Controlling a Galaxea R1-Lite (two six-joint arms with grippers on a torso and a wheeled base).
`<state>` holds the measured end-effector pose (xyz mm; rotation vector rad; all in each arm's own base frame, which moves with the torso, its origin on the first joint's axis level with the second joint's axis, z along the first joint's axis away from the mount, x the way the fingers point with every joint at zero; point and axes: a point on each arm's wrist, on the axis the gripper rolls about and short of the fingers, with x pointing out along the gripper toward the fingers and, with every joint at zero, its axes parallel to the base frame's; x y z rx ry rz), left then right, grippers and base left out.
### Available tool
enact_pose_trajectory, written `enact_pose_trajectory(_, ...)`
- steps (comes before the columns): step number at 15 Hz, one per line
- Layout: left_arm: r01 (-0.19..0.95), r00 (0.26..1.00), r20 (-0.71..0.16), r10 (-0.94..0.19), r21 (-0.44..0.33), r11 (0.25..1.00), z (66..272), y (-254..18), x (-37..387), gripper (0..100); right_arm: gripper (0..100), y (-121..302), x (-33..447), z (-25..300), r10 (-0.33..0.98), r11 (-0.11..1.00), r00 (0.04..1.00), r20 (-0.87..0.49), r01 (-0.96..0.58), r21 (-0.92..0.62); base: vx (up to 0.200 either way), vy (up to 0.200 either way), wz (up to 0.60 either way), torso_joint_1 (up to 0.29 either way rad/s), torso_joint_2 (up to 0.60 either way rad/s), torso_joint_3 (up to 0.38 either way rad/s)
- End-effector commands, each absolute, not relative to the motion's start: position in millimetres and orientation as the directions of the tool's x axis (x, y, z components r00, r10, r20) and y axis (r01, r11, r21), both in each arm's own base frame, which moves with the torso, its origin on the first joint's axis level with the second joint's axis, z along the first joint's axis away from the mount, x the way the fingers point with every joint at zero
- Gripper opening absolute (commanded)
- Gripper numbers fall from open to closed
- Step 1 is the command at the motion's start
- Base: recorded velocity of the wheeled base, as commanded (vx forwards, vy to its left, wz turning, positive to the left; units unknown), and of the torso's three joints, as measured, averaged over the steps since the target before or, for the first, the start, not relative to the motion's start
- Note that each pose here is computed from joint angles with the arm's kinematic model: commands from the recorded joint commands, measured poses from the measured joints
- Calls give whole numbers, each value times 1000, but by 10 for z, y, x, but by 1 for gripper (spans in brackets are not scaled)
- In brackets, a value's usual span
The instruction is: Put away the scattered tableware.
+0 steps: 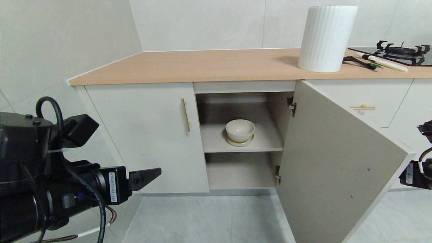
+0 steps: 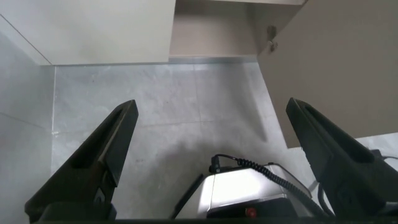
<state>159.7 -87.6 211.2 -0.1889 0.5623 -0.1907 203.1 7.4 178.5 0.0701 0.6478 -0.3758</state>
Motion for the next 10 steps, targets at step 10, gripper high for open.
enact_pose_trajectory(10, 126, 829, -510, -229, -228, 965, 2109, -878, 1599, 100, 100, 550, 2020, 1735, -125, 974, 774, -620, 214, 70, 0, 0, 0, 0, 0, 0)
